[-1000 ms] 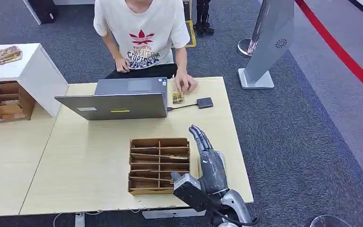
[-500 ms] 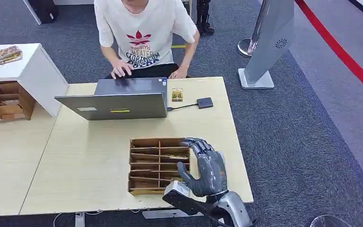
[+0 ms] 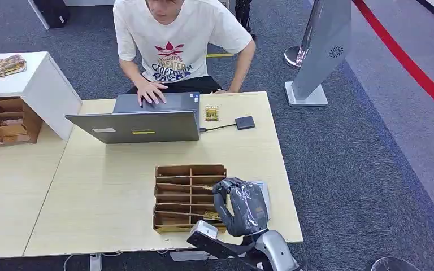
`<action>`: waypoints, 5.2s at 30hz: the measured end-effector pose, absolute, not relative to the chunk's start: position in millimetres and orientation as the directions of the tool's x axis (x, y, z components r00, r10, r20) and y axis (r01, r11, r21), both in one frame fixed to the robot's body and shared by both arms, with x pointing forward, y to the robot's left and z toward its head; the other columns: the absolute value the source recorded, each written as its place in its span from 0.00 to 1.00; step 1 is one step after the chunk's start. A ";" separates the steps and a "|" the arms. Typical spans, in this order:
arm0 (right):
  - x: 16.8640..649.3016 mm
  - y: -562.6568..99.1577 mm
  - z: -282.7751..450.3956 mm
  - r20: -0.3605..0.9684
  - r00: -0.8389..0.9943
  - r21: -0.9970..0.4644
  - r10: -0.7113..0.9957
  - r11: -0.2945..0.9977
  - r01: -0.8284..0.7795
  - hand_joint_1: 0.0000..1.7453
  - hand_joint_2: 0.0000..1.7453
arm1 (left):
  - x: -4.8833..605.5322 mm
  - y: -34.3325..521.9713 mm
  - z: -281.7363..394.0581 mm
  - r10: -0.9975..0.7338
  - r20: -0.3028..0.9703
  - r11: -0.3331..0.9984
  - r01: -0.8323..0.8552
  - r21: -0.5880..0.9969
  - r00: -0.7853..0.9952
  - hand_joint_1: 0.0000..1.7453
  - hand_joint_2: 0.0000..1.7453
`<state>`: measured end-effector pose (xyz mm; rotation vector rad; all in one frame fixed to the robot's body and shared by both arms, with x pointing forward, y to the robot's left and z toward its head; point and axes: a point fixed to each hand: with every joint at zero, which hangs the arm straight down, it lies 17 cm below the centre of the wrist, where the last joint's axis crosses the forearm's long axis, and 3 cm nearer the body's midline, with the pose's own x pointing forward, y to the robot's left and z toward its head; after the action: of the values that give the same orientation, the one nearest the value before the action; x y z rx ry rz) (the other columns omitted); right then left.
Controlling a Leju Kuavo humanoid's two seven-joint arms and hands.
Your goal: Pass the card to the sensor for recognition and then transmit it.
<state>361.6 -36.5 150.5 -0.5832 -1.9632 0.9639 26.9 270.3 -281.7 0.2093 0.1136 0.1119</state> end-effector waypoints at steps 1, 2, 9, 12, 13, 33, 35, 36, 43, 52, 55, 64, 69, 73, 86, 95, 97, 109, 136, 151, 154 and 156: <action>361.8 -36.7 150.2 0.487 -0.529 -0.804 0.694 0.594 0.039 0.79 1.00 | 26.9 270.3 -281.7 0.122 -0.101 0.972 -0.099 0.213 0.987 0.00 1.00; 362.0 -36.8 149.8 0.487 -0.529 -0.804 0.695 0.593 0.039 0.78 1.00 | 26.9 270.3 -281.7 0.122 -0.101 0.972 -0.099 0.213 0.987 0.00 1.00; 362.5 -36.4 150.5 0.478 -0.531 -0.809 0.700 0.587 0.045 0.75 1.00 | 26.9 270.0 -281.7 0.123 -0.101 0.972 -0.099 0.212 0.987 0.00 1.00; 362.9 -36.1 150.7 0.472 -0.531 -0.812 0.704 0.581 0.049 0.55 1.00 | 27.0 269.8 -281.7 0.123 -0.101 0.972 -0.099 0.211 0.987 0.00 1.00; 363.3 -35.8 150.1 0.468 -0.532 -0.815 0.706 0.577 0.049 0.49 1.00 | 27.0 269.8 -281.7 0.123 -0.101 0.972 -0.099 0.211 0.987 0.00 1.00; 376.4 -23.9 122.4 0.421 -0.527 -0.870 0.739 0.494 -0.002 0.40 1.00 | 27.3 269.0 -281.8 0.113 -0.100 0.974 -0.091 0.206 0.989 0.00 1.00; 379.2 -24.5 117.6 0.418 -0.517 -0.875 0.747 0.484 -0.007 0.40 1.00 | 27.1 269.0 -281.8 0.112 -0.100 0.974 -0.089 0.206 0.989 0.00 1.00; 379.6 -24.2 116.5 0.417 -0.516 -0.876 0.748 0.482 -0.009 0.40 1.00 | 27.1 269.0 -281.8 0.112 -0.100 0.974 -0.089 0.206 0.989 0.00 1.00; 381.7 -23.8 110.0 0.412 -0.510 -0.882 0.755 0.470 -0.018 0.38 1.00 | 27.2 269.0 -281.8 0.111 -0.099 0.975 -0.088 0.206 0.989 0.00 1.00; 388.7 -21.3 104.1 0.405 -0.498 -0.891 0.767 0.454 -0.026 0.49 1.00 | 27.5 268.7 -281.9 0.108 -0.098 0.975 -0.086 0.203 0.989 0.00 1.00; 390.2 -20.9 102.3 0.406 -0.490 -0.892 0.772 0.451 -0.028 0.56 1.00 | 27.6 268.3 -281.9 0.107 -0.098 0.976 -0.086 0.201 0.989 0.00 1.00; 396.3 -22.4 96.4 0.385 -0.476 -0.905 0.791 0.424 -0.027 0.74 1.00 | 27.6 267.6 -281.9 0.104 -0.099 0.977 -0.083 0.198 0.990 0.00 1.00; 402.1 -23.2 97.7 0.365 -0.474 -0.914 0.801 0.406 -0.016 0.77 1.00 | 27.4 267.7 -282.0 0.097 -0.099 0.978 -0.077 0.196 0.990 0.00 1.00; 405.9 -25.3 98.3 0.356 -0.471 -0.917 0.807 0.399 -0.010 0.77 1.00 | 27.2 267.9 -282.0 0.090 -0.099 0.978 -0.069 0.197 0.991 0.00 1.00; 409.2 -28.8 89.6 0.342 -0.459 -0.928 0.820 0.373 -0.024 0.66 1.00 | 27.0 269.7 -282.1 0.083 -0.098 0.978 -0.062 0.200 0.992 0.00 1.00; 409.4 -29.5 88.0 0.341 -0.457 -0.928 0.821 0.371 -0.026 0.77 1.00 | 27.1 270.3 -282.1 0.083 -0.098 0.978 -0.062 0.201 0.992 0.00 1.00; 409.6 -29.5 88.3 0.340 -0.458 -0.929 0.822 0.370 -0.025 0.74 1.00 | 27.0 270.3 -282.1 0.083 -0.098 0.978 -0.062 0.201 0.992 0.00 1.00; 410.2 -30.9 82.0 0.333 -0.451 -0.934 0.828 0.354 -0.040 0.19 1.00 | 26.9 270.2 -282.1 0.084 -0.099 0.978 -0.063 0.201 0.992 0.00 1.00; 416.4 -37.1 82.8 0.328 -0.433 -0.937 0.840 0.348 -0.034 0.76 1.00 | 27.4 270.2 -282.1 0.085 -0.097 0.978 -0.064 0.200 0.992 0.00 1.00; 418.7 -36.7 83.9 0.324 -0.435 -0.939 0.840 0.342 -0.037 0.87 1.00 | 27.7 270.3 -282.1 0.085 -0.095 0.978 -0.064 0.200 0.992 0.00 1.00; 419.2 -37.0 85.4 0.325 -0.435 -0.938 0.840 0.345 -0.035 0.98 1.00 | 27.8 270.1 -282.1 0.085 -0.094 0.978 -0.065 0.200 0.992 0.00 1.00; 419.8 -37.3 89.1 0.334 -0.434 -0.934 0.837 0.357 -0.029 0.98 1.00 | 27.8 270.3 -282.2 0.085 -0.094 0.978 -0.065 0.200 0.992 0.00 1.00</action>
<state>419.8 -37.3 89.1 -0.7222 -1.7169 1.2053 27.8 270.3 -282.2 0.1979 0.1025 0.0760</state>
